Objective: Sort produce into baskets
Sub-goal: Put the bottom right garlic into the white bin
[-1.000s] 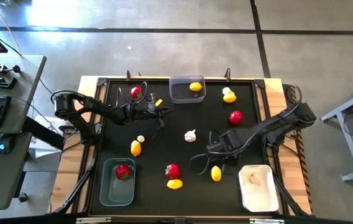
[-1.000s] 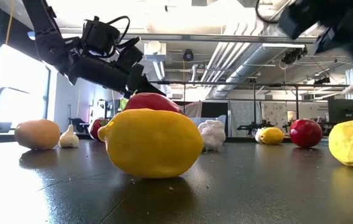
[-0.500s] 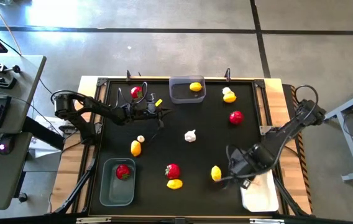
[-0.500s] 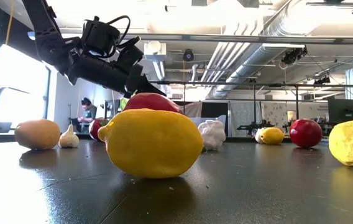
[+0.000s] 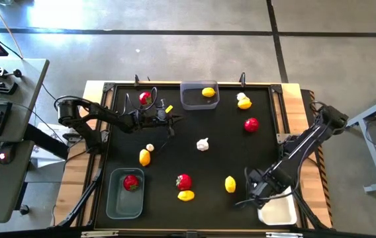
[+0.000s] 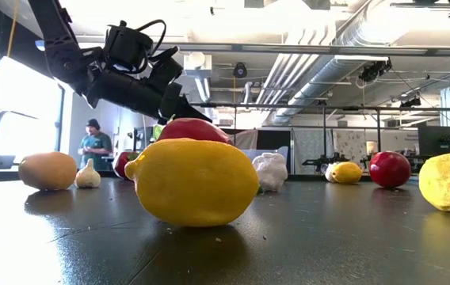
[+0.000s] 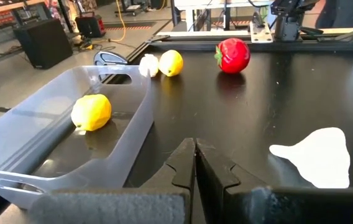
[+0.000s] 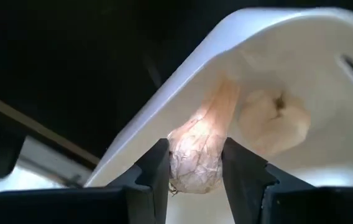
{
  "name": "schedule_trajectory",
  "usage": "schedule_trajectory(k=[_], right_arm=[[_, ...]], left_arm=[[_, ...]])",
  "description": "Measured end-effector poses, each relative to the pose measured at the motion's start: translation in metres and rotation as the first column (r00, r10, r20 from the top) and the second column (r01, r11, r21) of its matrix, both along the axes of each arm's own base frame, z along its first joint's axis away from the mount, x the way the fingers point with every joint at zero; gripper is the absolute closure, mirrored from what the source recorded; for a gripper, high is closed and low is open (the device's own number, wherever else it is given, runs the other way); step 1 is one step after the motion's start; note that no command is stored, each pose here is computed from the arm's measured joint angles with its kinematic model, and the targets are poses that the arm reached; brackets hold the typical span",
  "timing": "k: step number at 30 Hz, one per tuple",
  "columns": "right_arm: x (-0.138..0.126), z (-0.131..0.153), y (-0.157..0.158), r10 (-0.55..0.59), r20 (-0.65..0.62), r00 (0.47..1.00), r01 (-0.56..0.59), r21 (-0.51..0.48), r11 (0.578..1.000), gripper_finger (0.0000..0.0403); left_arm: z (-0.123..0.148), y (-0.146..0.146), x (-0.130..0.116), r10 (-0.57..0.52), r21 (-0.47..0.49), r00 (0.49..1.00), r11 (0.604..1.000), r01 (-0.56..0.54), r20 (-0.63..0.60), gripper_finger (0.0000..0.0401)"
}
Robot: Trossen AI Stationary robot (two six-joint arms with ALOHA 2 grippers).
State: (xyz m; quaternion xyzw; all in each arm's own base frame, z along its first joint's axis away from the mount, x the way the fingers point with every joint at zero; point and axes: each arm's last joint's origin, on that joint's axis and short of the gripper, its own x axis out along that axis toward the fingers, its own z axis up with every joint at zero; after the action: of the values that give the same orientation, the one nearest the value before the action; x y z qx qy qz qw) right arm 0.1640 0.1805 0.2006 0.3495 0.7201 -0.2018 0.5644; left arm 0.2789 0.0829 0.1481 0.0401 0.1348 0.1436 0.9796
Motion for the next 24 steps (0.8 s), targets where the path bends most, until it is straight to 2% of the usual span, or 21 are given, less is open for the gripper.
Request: schedule_trajectory(k=[5, 12, 18, 24], right_arm=[[-0.004, -0.010, -0.005, -0.030, -0.034, 0.999, 0.029, -0.029, 0.999, 0.0293], [-0.008, -0.013, -0.009, -0.047, -0.075, 0.996, 0.042, -0.071, 0.997, 0.0291], [-0.009, -0.010, -0.010, -0.029, -0.082, 0.996, 0.023, -0.072, 0.997, 0.0251], [-0.005, 0.008, -0.008, 0.009, -0.079, 0.997, -0.015, -0.076, 0.997, 0.0222]], left_arm=[[0.000, 0.000, 0.000, -0.001, 0.004, 1.000, 1.000, 0.001, -0.001, 0.0401], [0.002, 0.000, 0.001, -0.019, 0.077, 1.000, 0.997, 0.019, -0.003, 0.0401], [0.002, 0.000, 0.001, -0.019, 0.080, 1.000, 0.997, 0.019, 0.000, 0.0401], [0.001, 0.000, 0.001, -0.031, 0.081, 0.999, 0.996, 0.032, -0.009, 0.0401]])
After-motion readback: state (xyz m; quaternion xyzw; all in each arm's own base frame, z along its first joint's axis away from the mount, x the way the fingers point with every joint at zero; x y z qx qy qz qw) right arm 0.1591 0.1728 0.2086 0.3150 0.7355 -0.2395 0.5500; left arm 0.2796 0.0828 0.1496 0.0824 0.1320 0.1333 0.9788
